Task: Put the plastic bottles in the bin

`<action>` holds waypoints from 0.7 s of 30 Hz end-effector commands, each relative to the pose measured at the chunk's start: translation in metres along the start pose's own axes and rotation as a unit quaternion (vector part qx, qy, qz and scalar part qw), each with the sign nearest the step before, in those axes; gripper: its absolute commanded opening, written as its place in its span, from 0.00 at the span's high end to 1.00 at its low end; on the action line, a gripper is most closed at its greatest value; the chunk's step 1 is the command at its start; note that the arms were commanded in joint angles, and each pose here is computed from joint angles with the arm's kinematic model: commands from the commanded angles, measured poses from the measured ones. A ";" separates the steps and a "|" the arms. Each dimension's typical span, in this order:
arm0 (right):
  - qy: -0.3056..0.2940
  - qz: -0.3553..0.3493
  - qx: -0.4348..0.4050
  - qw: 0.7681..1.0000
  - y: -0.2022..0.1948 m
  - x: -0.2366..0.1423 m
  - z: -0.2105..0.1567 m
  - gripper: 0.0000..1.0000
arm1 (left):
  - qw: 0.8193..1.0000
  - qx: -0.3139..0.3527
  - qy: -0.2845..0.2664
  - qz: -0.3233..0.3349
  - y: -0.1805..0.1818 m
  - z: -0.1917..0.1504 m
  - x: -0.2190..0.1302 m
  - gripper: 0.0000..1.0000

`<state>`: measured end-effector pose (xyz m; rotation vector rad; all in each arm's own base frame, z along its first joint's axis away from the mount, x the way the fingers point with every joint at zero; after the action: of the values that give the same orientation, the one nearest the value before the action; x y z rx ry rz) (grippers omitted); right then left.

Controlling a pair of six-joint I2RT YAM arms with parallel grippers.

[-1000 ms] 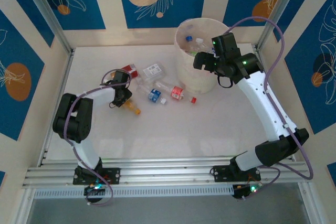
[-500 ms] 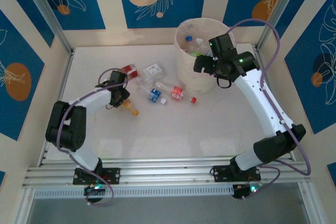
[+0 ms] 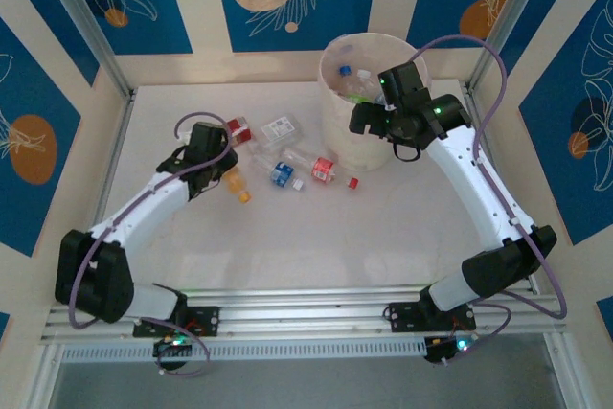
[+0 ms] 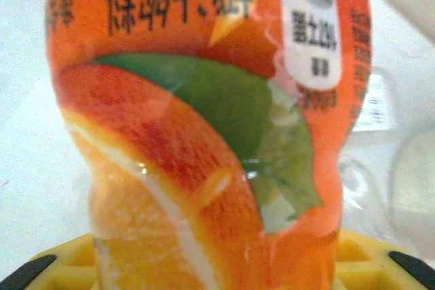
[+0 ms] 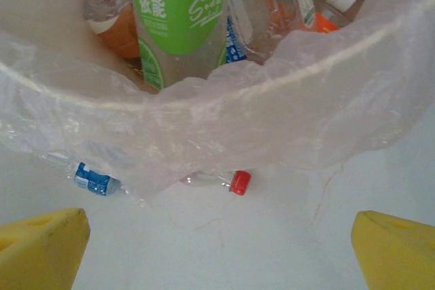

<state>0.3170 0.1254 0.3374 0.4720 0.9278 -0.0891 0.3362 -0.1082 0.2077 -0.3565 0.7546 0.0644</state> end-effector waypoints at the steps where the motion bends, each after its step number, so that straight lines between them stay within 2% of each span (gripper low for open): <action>1: 0.002 0.050 -0.008 0.999 0.016 -0.010 0.003 0.01 | 0.993 0.066 -0.076 -0.064 -0.034 0.026 -0.026 0.65; 4: 0.009 0.079 -0.016 0.997 0.024 -0.013 0.003 0.01 | 0.978 0.120 -0.114 -0.125 -0.061 0.032 -0.040 0.69; 9: 0.025 0.150 -0.025 0.988 0.039 -0.023 0.005 0.01 | 0.931 0.212 -0.172 -0.241 -0.103 0.036 -0.060 0.68; 14: 0.044 0.236 -0.026 0.970 0.052 -0.038 0.008 0.01 | 0.885 0.281 -0.191 -0.320 -0.130 0.034 -0.074 0.67; 21: 0.066 0.344 -0.062 0.935 0.075 -0.059 0.006 0.01 | 0.822 0.332 -0.196 -0.418 -0.155 0.025 -0.091 0.67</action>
<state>0.3182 0.1696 0.3847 0.6613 0.8999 0.4405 0.3248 -0.2197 0.3057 -0.0153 0.2527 -0.7510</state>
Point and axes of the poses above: each hand's point on the last joint's axis, 136 mm out from that joint toward the fingers, its own x axis out along the fingers, its own y axis along the line the jaws close on, z = x × y, the point moved 5 cm from there along -x, back along the fingers, and after that the axes turned 13 degrees about x, right-handed, at the moved point
